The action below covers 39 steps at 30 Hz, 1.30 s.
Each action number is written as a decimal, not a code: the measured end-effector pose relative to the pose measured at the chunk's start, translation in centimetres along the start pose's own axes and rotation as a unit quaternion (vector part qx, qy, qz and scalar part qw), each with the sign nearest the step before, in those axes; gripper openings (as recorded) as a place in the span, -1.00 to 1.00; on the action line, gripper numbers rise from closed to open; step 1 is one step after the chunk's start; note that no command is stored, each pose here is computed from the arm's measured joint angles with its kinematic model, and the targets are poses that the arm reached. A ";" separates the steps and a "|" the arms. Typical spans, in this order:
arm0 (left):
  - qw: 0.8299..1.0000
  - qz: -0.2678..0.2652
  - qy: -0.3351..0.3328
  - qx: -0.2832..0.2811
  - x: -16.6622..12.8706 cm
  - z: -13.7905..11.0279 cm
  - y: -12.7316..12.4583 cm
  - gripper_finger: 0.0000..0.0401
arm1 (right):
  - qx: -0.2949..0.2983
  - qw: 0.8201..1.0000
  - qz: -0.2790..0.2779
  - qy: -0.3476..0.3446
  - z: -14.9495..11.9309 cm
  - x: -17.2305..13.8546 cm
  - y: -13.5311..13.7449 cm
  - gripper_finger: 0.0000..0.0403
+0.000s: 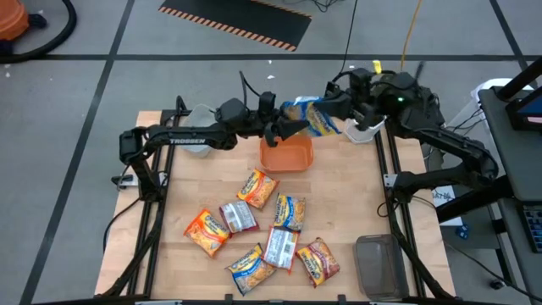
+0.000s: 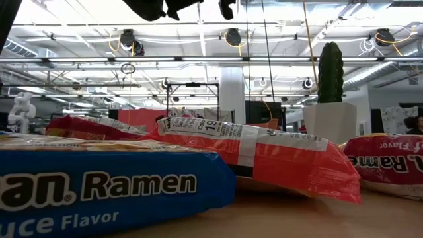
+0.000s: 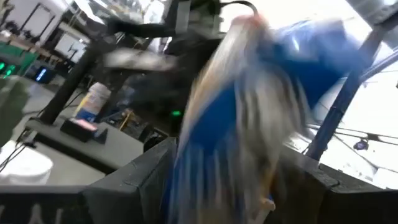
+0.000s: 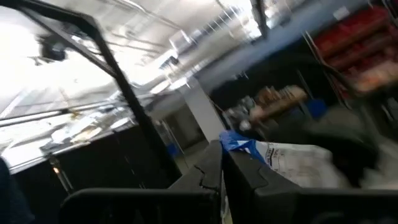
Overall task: Sort Maruchan noodles
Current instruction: Put the top blue noodle pack into the gray bin
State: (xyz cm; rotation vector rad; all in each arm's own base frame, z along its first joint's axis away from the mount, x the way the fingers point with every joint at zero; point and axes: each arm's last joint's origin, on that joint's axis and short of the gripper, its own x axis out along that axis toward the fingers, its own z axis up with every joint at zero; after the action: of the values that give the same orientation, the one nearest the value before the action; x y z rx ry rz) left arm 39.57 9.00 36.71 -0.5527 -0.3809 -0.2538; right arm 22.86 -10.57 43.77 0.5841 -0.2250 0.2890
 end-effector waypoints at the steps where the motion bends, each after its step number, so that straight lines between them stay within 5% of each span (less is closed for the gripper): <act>1: 1.000 -0.003 -0.002 0.007 0.1 0.0 -0.2 0.17 | 0.002 1.000 -0.002 0.002 -0.1 0.0 -0.1 -1.00; 18: 0.999 0.011 0.025 0.038 0.3 -0.9 -0.3 0.17 | -0.006 1.000 -0.010 -0.007 0.3 -0.3 -0.4 -1.00; 30: 0.999 0.026 -0.003 0.047 -0.4 0.7 1.0 0.15 | -0.019 0.999 -0.017 -0.036 1.5 -1.3 -0.8 -1.00; 39: 0.999 0.006 0.009 0.030 -1.2 1.9 2.3 -0.33 | -0.028 0.998 -0.031 -0.037 1.8 -1.6 -1.2 -1.00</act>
State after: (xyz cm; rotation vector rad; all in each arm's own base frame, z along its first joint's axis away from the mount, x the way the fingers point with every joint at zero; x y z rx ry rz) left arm 38.68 12.11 36.66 -0.4934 -0.3654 -0.2347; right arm 21.50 -12.84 44.12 0.5462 -0.2850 0.1999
